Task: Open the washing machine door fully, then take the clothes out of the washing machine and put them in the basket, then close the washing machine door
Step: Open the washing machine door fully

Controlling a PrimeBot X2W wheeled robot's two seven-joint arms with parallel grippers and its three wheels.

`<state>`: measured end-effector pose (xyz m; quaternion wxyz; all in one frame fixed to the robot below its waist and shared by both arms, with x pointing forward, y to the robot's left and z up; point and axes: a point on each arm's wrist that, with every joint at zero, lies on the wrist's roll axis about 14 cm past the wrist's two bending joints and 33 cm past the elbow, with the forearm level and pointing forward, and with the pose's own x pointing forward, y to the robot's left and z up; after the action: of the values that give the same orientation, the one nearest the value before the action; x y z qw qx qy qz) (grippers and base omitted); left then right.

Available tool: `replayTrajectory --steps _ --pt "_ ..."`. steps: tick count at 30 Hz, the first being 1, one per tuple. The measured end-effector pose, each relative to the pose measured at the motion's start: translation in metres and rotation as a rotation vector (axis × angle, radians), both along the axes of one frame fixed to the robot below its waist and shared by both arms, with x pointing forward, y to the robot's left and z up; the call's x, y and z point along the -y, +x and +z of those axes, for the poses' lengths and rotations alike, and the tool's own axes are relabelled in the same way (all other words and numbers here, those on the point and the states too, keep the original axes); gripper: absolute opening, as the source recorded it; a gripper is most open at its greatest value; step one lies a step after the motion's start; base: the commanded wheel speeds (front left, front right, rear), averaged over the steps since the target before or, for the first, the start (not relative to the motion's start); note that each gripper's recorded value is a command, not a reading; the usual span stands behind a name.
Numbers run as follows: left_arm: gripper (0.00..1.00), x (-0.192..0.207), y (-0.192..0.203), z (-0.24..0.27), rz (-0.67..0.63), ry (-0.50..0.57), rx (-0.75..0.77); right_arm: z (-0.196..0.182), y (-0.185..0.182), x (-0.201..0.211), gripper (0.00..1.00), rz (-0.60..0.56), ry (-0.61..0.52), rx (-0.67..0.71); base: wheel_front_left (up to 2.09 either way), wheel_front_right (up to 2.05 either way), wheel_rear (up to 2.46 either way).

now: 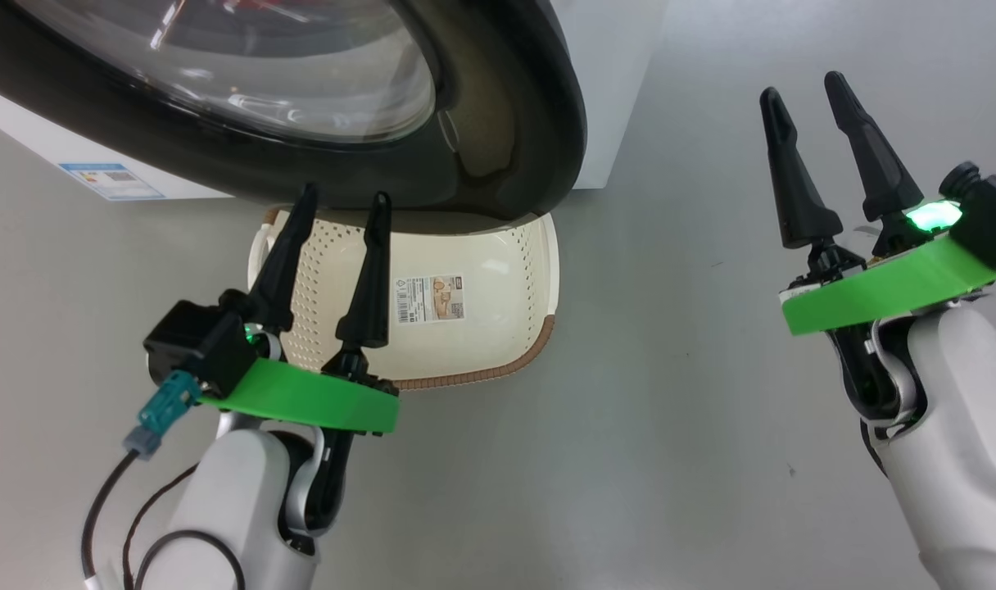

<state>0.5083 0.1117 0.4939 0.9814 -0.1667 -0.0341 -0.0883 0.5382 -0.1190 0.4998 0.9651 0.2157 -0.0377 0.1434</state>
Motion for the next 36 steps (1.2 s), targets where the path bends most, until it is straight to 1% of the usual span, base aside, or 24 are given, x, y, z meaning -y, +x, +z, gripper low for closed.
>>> replayTrajectory --steps 4,10,16,23,28,32,36 --pt "1.0 0.0 0.0 0.003 0.002 -0.003 0.009 0.005 -0.009 0.003 1.0 -0.043 -0.111 0.06 0.0 0.0 0.0" --pt "1.0 -0.002 -0.004 0.001 0.015 -0.006 0.006 -0.007 -0.032 0.003 1.0 -0.08 -0.155 0.047 0.0 0.0 0.0" --pt "1.0 -0.003 -0.005 -0.005 0.022 -0.004 -0.01 -0.003 -0.041 0.006 1.0 -0.097 -0.167 0.065 0.0 0.0 0.0" --pt "1.0 -0.003 -0.005 -0.006 0.027 -0.002 -0.012 -0.012 -0.053 0.007 1.0 -0.103 -0.172 0.038 0.0 0.0 0.0" --pt "1.0 -0.002 -0.004 -0.005 0.026 -0.002 -0.01 -0.01 -0.055 0.008 1.0 -0.107 -0.174 0.044 0.0 0.0 0.0" --pt "1.0 -0.002 -0.005 -0.003 0.024 -0.002 -0.006 -0.018 -0.061 0.005 1.0 -0.094 -0.175 0.014 0.0 0.0 0.0" --pt "1.0 -0.002 -0.005 -0.003 0.023 -0.001 -0.006 -0.018 -0.061 0.003 1.0 -0.088 -0.174 0.014 0.0 0.0 0.0"
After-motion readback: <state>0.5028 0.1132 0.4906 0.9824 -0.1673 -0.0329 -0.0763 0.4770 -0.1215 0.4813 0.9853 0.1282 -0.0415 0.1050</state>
